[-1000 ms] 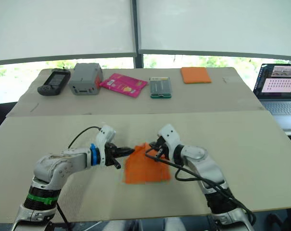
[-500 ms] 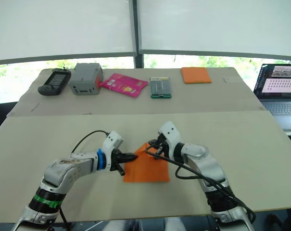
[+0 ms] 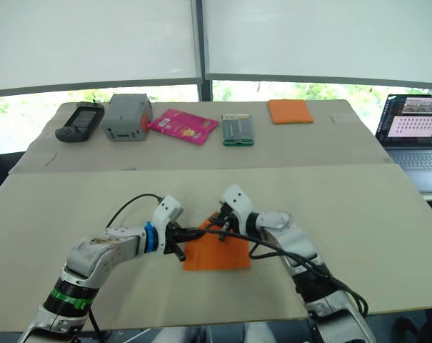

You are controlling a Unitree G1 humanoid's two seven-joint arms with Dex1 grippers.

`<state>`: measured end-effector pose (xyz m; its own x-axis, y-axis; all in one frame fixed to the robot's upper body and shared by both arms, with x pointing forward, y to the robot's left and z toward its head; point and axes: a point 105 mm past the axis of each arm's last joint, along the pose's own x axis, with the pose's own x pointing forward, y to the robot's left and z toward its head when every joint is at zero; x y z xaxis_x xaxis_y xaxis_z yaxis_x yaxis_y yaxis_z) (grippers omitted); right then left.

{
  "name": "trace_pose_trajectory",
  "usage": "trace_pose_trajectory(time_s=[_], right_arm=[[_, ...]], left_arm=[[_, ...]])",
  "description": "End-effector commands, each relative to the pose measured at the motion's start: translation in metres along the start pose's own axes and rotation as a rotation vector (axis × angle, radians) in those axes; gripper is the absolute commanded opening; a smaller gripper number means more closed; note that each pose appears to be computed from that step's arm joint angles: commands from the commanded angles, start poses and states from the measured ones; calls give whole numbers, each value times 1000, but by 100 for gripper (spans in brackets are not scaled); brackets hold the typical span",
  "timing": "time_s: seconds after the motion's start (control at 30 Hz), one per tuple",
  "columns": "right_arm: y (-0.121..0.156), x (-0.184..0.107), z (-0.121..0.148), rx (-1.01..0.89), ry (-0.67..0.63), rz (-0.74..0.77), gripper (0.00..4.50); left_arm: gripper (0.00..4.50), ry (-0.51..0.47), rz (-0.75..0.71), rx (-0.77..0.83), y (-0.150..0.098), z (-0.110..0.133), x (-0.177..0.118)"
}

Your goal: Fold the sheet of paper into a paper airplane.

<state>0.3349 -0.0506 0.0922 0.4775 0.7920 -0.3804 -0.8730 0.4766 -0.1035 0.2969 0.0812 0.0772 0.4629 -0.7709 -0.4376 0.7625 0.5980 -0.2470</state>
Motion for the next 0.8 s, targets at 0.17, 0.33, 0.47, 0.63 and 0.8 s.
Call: trace_pose_trajectory(time_s=[0.17, 0.33, 0.47, 0.63, 0.8], right_arm=[[9, -3, -11, -57, 54, 115, 0], [18, 3, -10, -103, 56, 163, 0], [19, 6, -13, -114, 66, 163, 0], [20, 9, -15, -112, 69, 158, 0], [21, 9, -22, -113, 94, 158, 0]], left_arm=[[2, -24, 24, 52, 6, 10, -14], [2, -56, 21, 65, 10, 20, -22], [2, -65, 10, 72, 9, 22, -23], [26, -37, -46, 44, -1, 16, -25], [186, -222, 27, 39, 17, 58, -43]])
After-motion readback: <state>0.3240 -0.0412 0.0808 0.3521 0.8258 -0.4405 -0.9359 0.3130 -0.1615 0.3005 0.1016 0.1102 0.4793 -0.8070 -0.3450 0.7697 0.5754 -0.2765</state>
